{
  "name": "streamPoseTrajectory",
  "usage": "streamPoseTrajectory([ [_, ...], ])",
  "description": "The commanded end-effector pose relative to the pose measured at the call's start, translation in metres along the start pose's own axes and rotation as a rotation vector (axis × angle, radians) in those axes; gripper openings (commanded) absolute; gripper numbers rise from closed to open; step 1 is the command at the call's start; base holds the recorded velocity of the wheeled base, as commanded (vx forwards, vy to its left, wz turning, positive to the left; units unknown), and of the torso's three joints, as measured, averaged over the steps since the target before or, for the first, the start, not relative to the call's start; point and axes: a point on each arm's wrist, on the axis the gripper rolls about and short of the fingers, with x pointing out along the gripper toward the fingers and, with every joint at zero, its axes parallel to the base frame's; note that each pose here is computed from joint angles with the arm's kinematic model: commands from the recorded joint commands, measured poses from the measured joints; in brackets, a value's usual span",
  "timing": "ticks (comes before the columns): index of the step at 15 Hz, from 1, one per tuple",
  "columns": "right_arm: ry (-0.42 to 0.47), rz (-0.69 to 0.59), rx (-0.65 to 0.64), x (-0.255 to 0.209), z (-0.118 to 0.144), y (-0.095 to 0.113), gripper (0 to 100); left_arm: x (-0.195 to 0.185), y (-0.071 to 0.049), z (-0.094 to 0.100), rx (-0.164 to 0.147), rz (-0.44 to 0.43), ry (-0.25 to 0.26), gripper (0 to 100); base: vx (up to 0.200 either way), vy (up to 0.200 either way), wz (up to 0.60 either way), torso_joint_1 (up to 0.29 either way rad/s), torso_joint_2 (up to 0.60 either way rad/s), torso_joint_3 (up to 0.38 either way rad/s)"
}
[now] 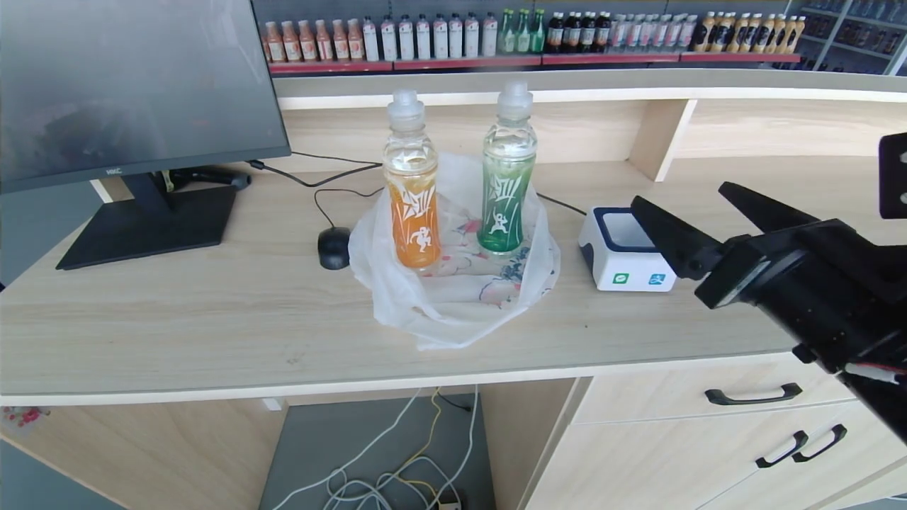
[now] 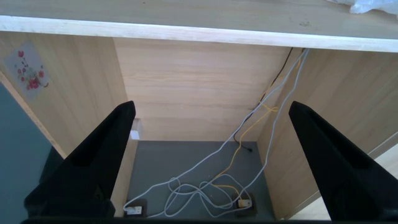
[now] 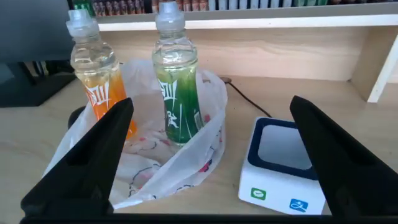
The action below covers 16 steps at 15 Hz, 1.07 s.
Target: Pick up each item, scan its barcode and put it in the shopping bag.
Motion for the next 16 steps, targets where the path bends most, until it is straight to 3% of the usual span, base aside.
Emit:
streamPoseTrajectory([
  [1, 0.028, 0.012, 0.005, -0.082, -0.009, -0.021, 100, 0.0, 0.0, 0.0, 0.002, -0.001, 0.0, 100, 0.0, 0.0, 0.0, 0.0, 0.0, 0.0],
  [3, 0.099, 0.021, 0.011, -0.128, -0.032, -0.031, 100, 0.0, 0.0, 0.0, 0.0, -0.001, 0.0, 100, 0.0, 0.0, 0.0, 0.0, 0.0, 0.0],
  [5, 0.202, 0.026, 0.041, -0.157, -0.038, -0.038, 100, 0.0, 0.0, 0.0, 0.0, -0.001, 0.0, 100, 0.0, 0.0, 0.0, 0.0, 0.0, 0.0],
  [7, 0.355, 0.126, 0.013, -0.191, -0.055, -0.042, 100, 0.0, 0.0, 0.0, 0.0, -0.001, 0.0, 100, 0.0, 0.0, 0.0, 0.0, 0.0, 0.0],
  [9, 0.44, 0.184, -0.027, -0.221, -0.07, -0.05, 100, 0.0, 0.0, 0.0, 0.0, -0.001, 0.0, 100, 0.0, 0.0, 0.0, 0.0, 0.0, 0.0],
  [15, 0.437, 0.426, -0.067, -0.248, -0.082, -0.055, 100, 0.0, 0.0, 0.0, 0.0, -0.001, 0.0, 100, 0.0, 0.0, 0.0, 0.0, 0.0, 0.0],
  [16, 0.455, 0.377, -0.077, -0.249, -0.081, -0.056, 100, 0.0, 0.0, 0.0, 0.0, -0.001, 0.0, 100, 0.0, 0.0, 0.0, 0.0, 0.0, 0.0],
])
